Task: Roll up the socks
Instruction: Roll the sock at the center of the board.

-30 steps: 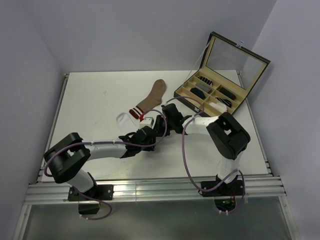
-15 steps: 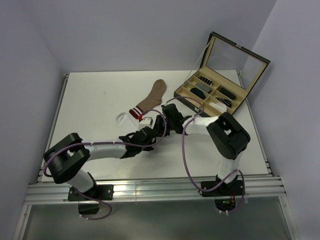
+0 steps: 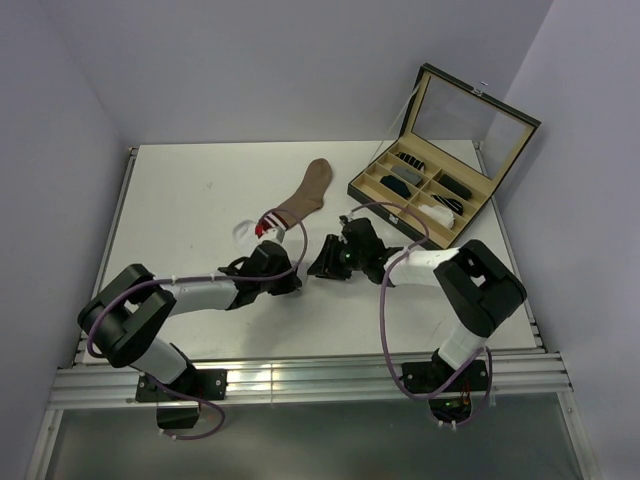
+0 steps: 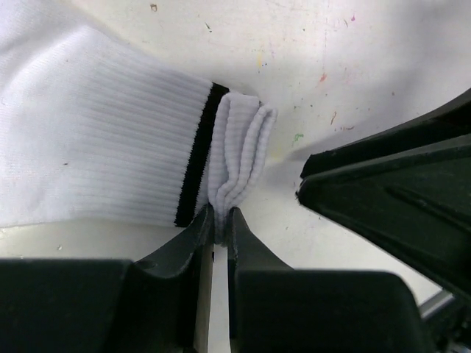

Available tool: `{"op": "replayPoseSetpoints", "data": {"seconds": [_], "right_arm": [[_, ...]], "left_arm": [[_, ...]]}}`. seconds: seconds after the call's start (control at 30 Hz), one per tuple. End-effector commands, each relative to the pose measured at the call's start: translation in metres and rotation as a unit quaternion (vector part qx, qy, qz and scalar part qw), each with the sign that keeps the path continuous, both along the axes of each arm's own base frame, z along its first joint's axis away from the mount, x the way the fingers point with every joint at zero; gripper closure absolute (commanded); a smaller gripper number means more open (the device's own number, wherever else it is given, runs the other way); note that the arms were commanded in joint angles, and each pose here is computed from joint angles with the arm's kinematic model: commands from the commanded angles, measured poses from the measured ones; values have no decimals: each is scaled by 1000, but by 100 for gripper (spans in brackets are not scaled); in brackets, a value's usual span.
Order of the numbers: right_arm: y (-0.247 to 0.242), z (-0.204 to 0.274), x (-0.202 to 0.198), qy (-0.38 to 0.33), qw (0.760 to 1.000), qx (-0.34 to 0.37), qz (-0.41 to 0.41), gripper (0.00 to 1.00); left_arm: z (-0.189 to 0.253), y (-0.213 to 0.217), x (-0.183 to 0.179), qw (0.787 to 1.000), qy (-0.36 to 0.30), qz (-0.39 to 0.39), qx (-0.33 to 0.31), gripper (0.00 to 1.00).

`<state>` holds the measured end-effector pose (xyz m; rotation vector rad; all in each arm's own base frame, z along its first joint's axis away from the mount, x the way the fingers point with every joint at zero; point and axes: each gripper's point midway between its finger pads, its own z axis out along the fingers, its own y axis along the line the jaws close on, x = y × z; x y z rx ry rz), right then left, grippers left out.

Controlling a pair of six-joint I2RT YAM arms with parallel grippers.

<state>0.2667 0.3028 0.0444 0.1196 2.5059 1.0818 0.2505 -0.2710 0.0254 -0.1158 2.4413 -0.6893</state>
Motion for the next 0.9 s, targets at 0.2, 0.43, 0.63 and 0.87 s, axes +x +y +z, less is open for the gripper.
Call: {"op": "replayPoseSetpoints", "data": {"seconds": [0.2, 0.43, 0.63, 0.87], "right_arm": [[-1, 9, 24, -20, 997, 55, -50, 58], [1, -9, 30, -4, 998, 40, -55, 58], [7, -17, 28, 14, 998, 47, -46, 57], [8, -27, 25, 31, 997, 49, -45, 57]], "left_arm": [[-13, 7, -15, 996, 66, -4, -55, 100], [-14, 8, -17, 991, 91, 0, -95, 100], [-17, 8, -18, 986, 111, 3, -123, 100], [-17, 8, -18, 985, 115, 5, -131, 100]]}}
